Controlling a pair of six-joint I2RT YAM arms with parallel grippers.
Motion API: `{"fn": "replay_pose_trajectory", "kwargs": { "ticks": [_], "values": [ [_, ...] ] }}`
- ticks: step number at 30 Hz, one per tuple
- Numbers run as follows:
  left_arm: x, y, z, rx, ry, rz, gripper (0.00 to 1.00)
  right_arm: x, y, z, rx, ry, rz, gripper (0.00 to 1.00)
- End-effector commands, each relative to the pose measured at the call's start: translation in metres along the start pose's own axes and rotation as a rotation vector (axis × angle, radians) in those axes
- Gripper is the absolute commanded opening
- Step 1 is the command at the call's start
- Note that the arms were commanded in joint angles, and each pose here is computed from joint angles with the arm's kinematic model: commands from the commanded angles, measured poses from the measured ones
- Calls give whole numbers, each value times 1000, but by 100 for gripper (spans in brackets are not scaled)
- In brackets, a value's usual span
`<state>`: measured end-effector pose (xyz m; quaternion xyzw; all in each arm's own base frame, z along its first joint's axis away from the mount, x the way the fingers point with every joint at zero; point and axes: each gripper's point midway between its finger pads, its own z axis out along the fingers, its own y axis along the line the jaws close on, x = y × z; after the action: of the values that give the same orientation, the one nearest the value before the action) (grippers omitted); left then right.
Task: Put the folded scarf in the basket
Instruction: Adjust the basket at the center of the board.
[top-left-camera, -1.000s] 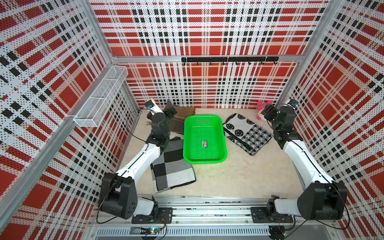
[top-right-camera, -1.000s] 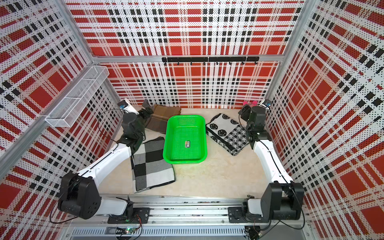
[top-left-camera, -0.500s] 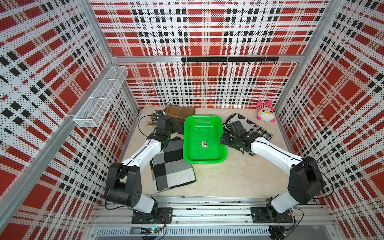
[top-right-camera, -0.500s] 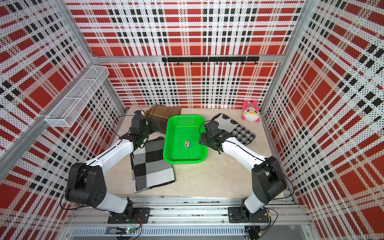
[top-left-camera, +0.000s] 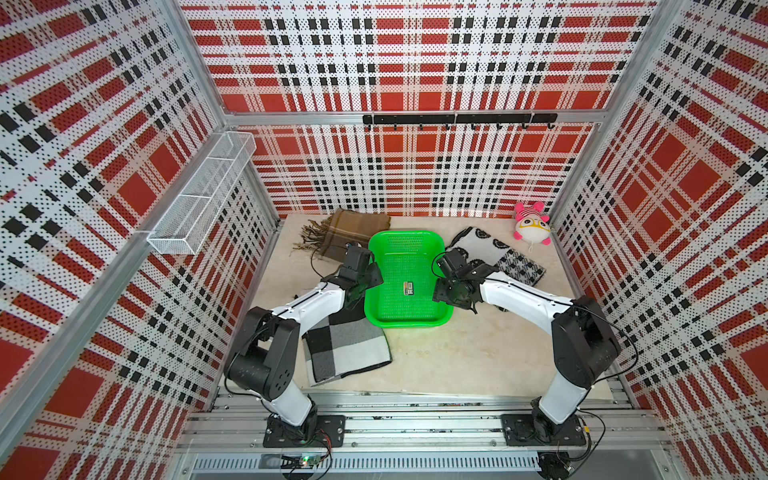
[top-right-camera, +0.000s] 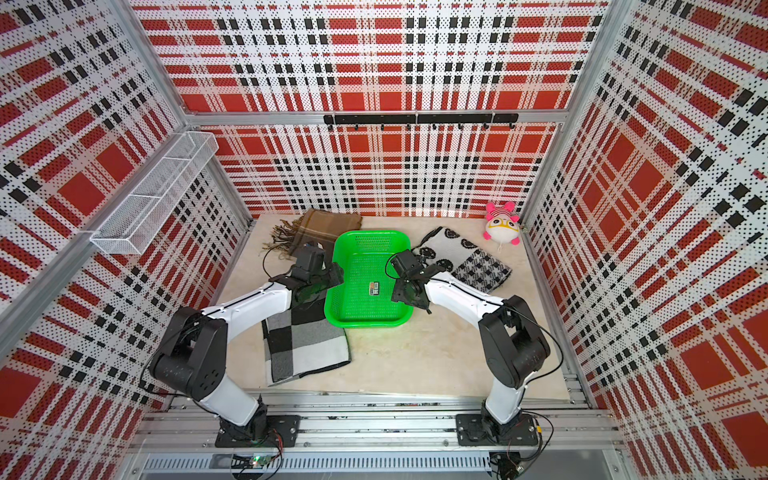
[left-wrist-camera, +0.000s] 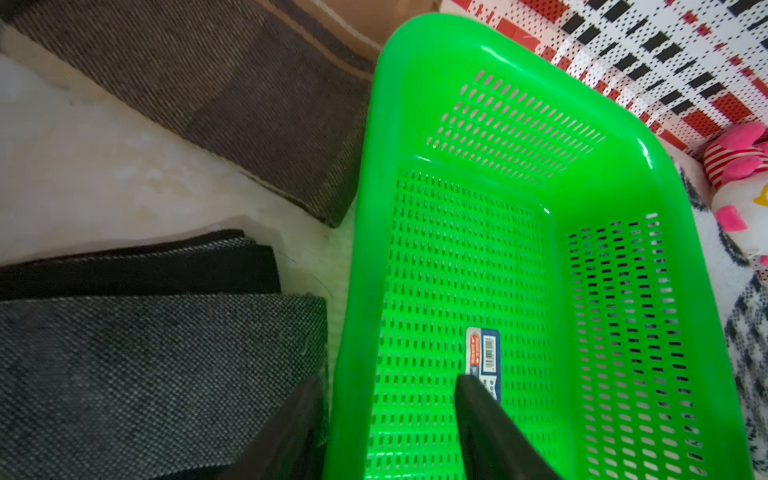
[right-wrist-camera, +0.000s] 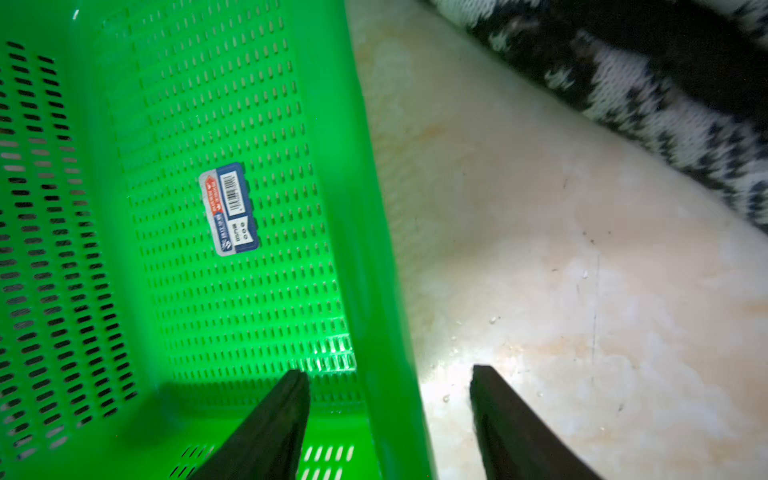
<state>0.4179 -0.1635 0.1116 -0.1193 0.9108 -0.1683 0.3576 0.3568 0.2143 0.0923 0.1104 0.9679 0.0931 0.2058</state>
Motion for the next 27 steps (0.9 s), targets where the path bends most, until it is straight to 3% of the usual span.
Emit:
{"fn": "replay_pose_trajectory", "kwargs": {
  "ticks": [1,8,20,22,27],
  "values": [
    [23,-11,6,35,64,-24,55,-15,-38,4,110,-6,-1,69],
    [47,-52,11,148,122,-68,52,-51,-77,8,121,-8,23,69],
    [68,-104,11,249,158,-102,44,-96,-94,17,136,-30,21,69],
    [60,-107,8,254,143,-101,48,-100,-94,15,140,-45,31,71],
    [18,-109,-17,278,52,-124,75,-103,-94,0,130,-80,59,77]
  ]
}}
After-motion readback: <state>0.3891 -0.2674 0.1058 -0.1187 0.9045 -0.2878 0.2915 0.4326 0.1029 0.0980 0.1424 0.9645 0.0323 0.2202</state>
